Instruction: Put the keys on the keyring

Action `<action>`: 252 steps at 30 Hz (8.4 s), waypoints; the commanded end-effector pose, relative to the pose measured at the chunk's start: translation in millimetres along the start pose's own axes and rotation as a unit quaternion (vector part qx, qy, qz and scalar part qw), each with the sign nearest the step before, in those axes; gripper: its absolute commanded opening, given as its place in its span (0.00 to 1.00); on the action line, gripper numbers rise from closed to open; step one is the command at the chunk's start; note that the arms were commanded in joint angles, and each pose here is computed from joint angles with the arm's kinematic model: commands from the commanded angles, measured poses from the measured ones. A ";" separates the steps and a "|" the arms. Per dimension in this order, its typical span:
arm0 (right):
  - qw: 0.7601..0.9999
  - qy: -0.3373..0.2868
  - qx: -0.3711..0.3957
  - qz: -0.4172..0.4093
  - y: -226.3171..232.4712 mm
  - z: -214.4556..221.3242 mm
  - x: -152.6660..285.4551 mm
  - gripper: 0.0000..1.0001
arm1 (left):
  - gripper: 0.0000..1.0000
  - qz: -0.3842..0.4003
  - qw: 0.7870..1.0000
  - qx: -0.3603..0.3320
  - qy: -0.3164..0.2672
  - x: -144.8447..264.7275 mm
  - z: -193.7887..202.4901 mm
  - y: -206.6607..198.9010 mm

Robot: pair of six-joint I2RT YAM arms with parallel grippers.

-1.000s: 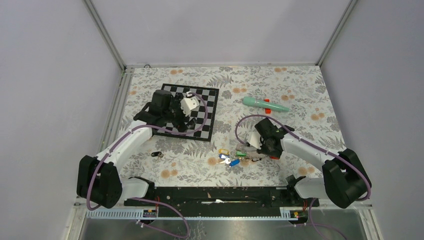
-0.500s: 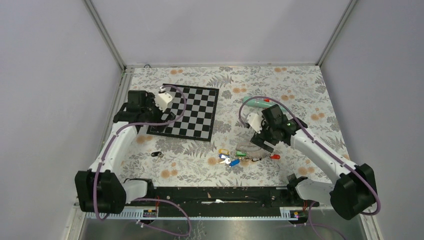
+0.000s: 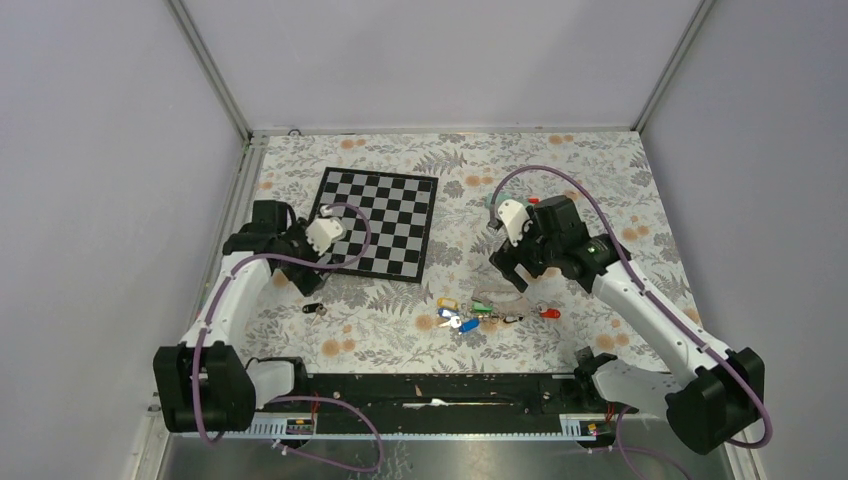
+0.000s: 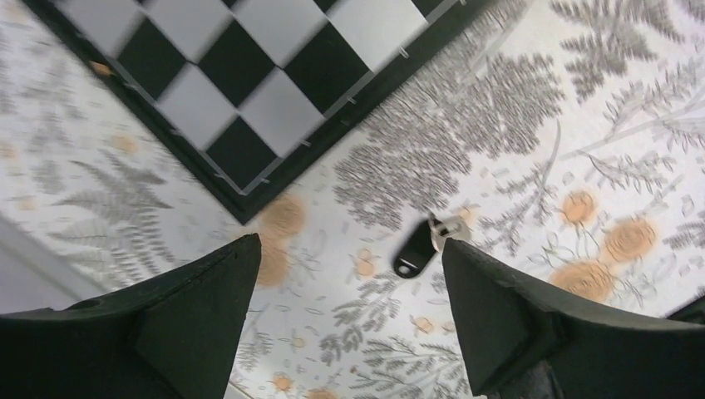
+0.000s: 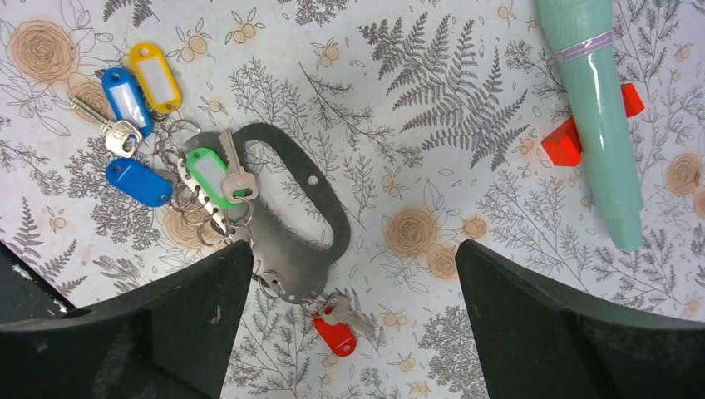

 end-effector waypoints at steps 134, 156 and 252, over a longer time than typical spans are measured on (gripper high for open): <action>0.907 -0.302 0.090 -0.281 61.7 -160.2 84.8 0.00 | 0.38 0.344 0.780 -0.285 -0.438 67.6 -303.8 -199.1; 0.901 -0.295 0.077 -0.309 72.5 -145.0 75.0 0.00 | 0.45 0.307 0.792 -0.295 -0.436 64.5 -309.5 -196.9; 0.913 -0.297 0.031 -0.277 60.6 -134.6 71.5 0.39 | 0.00 0.420 0.752 -0.224 -0.456 87.1 -290.4 -205.5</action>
Point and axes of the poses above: each gripper's point midway between its finger pads, its own x axis back along the fingers, its own y axis along the line the jaws close on, z = x × y, the point moved 1 cm from there along x, back along the fingers, and after that the axes turned 1 degree about -x, right-handed, at the moved point
